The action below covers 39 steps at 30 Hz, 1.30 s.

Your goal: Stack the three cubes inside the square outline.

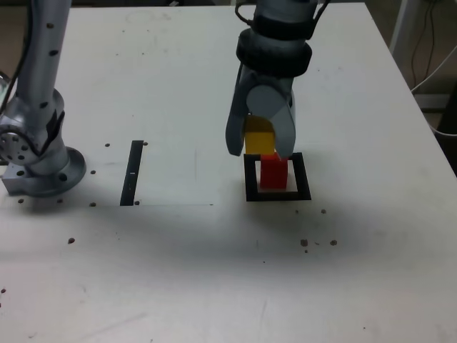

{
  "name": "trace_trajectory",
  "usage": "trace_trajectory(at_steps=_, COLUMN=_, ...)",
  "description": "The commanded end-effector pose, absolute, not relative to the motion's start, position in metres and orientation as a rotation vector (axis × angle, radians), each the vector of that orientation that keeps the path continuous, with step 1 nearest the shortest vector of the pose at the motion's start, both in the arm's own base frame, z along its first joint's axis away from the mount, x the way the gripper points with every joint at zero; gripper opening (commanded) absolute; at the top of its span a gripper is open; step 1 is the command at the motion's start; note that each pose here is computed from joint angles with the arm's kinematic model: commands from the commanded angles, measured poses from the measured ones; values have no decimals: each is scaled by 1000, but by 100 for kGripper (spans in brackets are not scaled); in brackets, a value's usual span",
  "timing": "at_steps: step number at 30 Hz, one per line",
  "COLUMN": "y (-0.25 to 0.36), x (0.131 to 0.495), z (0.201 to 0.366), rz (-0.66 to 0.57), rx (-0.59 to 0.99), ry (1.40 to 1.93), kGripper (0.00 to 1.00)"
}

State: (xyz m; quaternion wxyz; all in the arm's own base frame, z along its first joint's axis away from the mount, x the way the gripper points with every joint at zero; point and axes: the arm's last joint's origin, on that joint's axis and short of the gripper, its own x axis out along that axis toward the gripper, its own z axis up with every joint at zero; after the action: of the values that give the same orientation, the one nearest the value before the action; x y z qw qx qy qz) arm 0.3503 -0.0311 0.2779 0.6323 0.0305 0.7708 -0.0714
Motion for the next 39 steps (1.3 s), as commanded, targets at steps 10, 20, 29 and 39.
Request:
trace_trajectory(at_steps=10, y=-36, x=368, z=267, rz=-169, rx=75, ry=1768, kGripper=43)
trace_trajectory(at_steps=20, y=-36, x=372, z=260, rz=-169, rx=80, ry=1780, kGripper=43)
trace_trajectory(at_steps=29, y=-34, x=375, z=253, rz=-173, rx=83, ry=1792, kGripper=43)
trace_trajectory(at_steps=39, y=-28, x=376, z=246, rz=-169, rx=82, ry=1793, kGripper=44)
